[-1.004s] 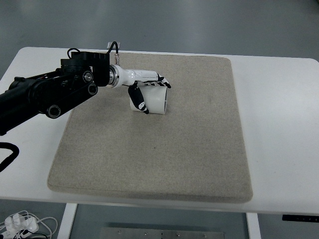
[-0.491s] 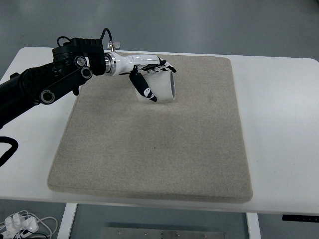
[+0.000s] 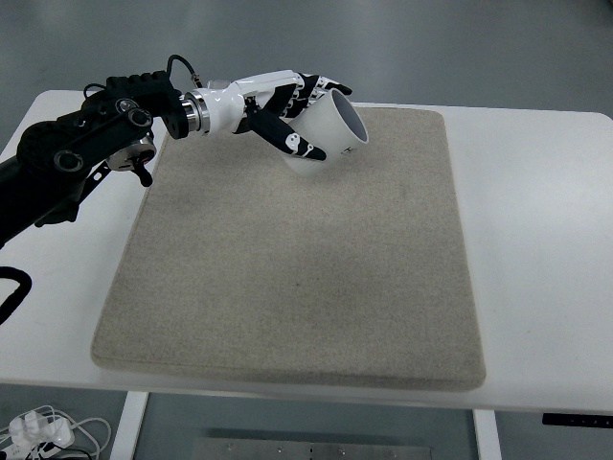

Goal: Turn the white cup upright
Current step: 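Lift the cup with the left hand and rotate it upright, then lower the upright cup back onto the mat with the left hand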

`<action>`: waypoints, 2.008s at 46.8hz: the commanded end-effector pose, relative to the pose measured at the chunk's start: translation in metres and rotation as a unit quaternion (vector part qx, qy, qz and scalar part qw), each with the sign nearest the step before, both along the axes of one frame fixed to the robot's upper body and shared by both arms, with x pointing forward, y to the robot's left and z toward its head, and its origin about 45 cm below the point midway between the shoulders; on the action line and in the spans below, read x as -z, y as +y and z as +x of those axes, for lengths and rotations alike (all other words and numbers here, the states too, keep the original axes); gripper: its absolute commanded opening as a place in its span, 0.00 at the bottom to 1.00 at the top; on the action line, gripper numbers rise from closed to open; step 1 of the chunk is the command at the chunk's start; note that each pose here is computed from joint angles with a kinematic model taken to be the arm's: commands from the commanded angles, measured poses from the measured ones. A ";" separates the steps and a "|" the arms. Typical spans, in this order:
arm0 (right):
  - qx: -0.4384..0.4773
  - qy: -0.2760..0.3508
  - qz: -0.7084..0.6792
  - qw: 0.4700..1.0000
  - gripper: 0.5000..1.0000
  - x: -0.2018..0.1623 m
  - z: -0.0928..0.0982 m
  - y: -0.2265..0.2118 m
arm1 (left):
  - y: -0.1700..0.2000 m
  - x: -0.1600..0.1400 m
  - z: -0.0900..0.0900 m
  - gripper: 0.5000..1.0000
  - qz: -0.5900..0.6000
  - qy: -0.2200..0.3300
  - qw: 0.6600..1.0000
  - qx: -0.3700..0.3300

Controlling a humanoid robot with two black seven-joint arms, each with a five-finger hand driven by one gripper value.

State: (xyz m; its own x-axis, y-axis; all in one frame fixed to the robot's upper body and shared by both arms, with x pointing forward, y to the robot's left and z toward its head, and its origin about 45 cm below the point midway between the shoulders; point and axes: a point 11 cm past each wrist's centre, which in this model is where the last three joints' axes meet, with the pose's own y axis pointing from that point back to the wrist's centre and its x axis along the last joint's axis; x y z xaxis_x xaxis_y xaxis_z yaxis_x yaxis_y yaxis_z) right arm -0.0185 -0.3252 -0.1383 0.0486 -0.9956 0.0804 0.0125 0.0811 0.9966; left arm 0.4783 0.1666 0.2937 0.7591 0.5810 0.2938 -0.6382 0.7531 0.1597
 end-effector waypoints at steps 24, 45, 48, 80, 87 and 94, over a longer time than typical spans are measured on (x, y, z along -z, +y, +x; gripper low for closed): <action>0.000 0.000 0.000 1.000 0.90 0.000 0.000 0.000 | 0.038 0.020 0.004 0.00 -0.260 -0.004 0.963 -0.076; 0.000 0.000 0.000 1.000 0.90 0.000 0.000 0.000 | 0.061 0.057 -0.007 0.00 -0.283 0.039 0.952 -0.114; 0.000 0.000 0.000 1.000 0.90 0.000 0.000 0.000 | 0.065 0.060 -0.006 0.00 -0.276 0.040 0.953 -0.120; 0.000 0.000 0.000 1.000 0.90 0.000 0.000 0.000 | 0.047 0.099 -0.020 0.00 -0.175 0.046 0.979 -0.096; 0.000 0.000 0.000 1.000 0.90 0.000 0.000 0.000 | 0.045 0.107 -0.021 0.00 -0.151 0.043 0.982 -0.101; 0.000 0.000 0.000 1.000 0.90 0.000 0.000 0.000 | 0.042 0.116 -0.024 0.00 -0.150 0.047 0.982 -0.109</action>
State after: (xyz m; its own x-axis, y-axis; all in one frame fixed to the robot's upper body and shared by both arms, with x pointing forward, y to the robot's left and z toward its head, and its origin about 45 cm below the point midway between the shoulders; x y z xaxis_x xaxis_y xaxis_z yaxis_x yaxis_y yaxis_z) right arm -0.0185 -0.3252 -0.1383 0.0486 -0.9956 0.0804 0.0128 0.0811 0.9966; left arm 0.4569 0.2106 0.1835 0.6239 0.7810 0.0268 -0.7814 0.6239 0.0110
